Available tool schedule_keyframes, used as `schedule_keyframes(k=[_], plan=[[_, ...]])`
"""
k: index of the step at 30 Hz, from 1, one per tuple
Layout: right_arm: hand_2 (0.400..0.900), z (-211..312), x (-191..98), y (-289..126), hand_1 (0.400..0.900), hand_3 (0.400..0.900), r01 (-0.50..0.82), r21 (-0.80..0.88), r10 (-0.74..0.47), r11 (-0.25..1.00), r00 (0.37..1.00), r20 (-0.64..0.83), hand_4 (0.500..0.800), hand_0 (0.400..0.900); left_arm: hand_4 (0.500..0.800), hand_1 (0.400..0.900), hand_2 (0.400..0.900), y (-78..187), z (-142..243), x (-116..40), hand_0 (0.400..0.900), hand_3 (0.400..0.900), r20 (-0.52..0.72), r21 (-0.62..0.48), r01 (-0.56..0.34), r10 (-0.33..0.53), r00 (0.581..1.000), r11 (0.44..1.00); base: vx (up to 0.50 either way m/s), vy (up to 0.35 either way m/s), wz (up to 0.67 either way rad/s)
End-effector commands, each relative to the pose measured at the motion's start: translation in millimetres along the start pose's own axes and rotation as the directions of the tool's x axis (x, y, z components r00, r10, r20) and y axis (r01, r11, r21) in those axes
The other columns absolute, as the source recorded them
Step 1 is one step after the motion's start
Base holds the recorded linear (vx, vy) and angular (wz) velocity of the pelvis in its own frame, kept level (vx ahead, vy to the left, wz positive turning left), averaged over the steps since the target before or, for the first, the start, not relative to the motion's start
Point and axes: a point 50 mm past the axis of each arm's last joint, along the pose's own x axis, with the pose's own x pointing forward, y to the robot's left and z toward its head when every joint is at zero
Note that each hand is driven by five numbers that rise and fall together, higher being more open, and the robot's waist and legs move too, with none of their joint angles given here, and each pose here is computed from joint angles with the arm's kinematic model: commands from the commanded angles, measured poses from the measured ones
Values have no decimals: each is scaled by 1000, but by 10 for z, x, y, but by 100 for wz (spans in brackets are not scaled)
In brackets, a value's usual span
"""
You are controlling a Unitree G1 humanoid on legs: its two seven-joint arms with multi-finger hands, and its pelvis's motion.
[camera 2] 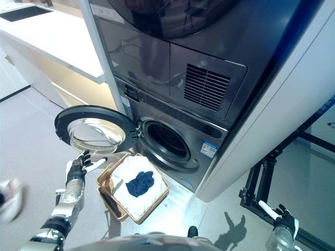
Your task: Put the clothes in the basket into the washing machine.
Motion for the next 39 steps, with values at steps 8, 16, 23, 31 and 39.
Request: schedule_keyframes(k=[8, 16, 23, 31, 39], plan=[[900, 383, 81, 25, 900, 900, 3, -8, -2, 1000, 992, 130, 800, 900, 800, 900, 900, -4, 530, 123, 900, 900, 218, -23, -11, 16, 976, 1000, 13, 0, 1], [900, 417, 85, 41, 900, 900, 0, -32, 4, 999, 990, 141, 800, 900, 800, 900, 900, -25, 499, 128, 900, 900, 210, 66, -16, 2, 978, 998, 3, 2, -1], [900, 832, 88, 37, 900, 900, -6, -46, 19, 999, 956, 291, 800, 900, 800, 900, 900, -26, 590, 158, 900, 900, 247, 154, -22, -17, 969, 988, -43, 16, -5], [900, 1569, -109, 11, 900, 900, -35, 6, 25, 999, 816, 578, 800, 900, 800, 900, 900, -11, 839, 196, 900, 900, 329, 128, -53, 8, 944, 990, -144, 28, -11], [900, 2211, -448, -16, 900, 900, -92, 99, -22, 991, 614, 789, 800, 900, 800, 900, 900, -147, 1149, 275, 900, 900, 388, 124, -67, 13, 922, 990, -120, 7, -6]])
